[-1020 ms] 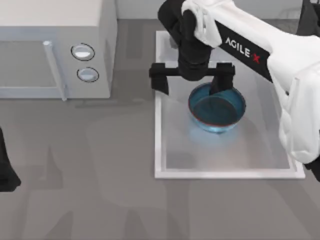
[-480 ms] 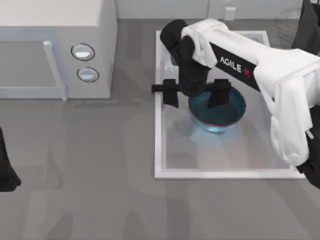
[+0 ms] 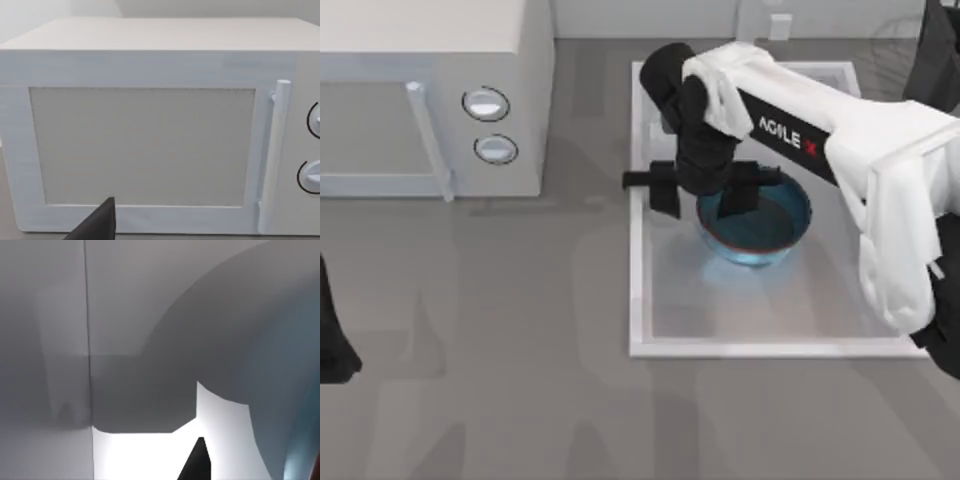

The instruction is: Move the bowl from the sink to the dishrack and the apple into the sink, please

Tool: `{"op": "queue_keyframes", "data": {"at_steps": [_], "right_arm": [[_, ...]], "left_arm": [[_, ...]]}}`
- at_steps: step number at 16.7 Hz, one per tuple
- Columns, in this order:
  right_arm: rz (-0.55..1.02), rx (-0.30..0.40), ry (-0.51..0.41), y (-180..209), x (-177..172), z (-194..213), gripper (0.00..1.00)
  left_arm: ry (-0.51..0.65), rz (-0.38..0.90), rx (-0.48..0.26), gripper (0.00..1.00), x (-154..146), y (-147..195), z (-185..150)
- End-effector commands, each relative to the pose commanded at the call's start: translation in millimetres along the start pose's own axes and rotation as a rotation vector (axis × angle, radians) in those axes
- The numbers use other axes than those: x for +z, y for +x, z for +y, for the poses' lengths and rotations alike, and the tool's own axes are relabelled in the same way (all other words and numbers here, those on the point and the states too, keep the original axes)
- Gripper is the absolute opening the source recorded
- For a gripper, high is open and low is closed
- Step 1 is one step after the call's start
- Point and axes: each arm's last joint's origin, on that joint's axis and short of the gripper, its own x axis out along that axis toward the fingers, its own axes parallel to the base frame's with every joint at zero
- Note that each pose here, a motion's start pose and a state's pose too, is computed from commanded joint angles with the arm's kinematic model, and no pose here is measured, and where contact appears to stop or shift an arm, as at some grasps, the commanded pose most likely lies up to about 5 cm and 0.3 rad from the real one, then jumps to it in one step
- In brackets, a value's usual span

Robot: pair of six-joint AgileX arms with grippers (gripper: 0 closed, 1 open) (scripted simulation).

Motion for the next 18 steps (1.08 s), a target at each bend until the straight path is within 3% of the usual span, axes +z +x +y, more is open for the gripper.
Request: {"op": "queue_keyframes", "data": {"at_steps": [5,15,18], "right_arm": [[0.000,0.000,0.000,0.0,0.0,0.0,0.02],[-0.004,0.001,0.004,-3.4,1.1,-1.1,0.00],[0.000,0.000,0.002,-29.0,-8.1,11.7,0.00]], "left_arm": [[0.000,0.000,0.000,1.00,0.0,0.0,0.0],[0.000,0.000,0.000,1.00,0.0,0.0,0.0],[0.000,0.000,0.000,1.00,0.0,0.0,0.0]]}}
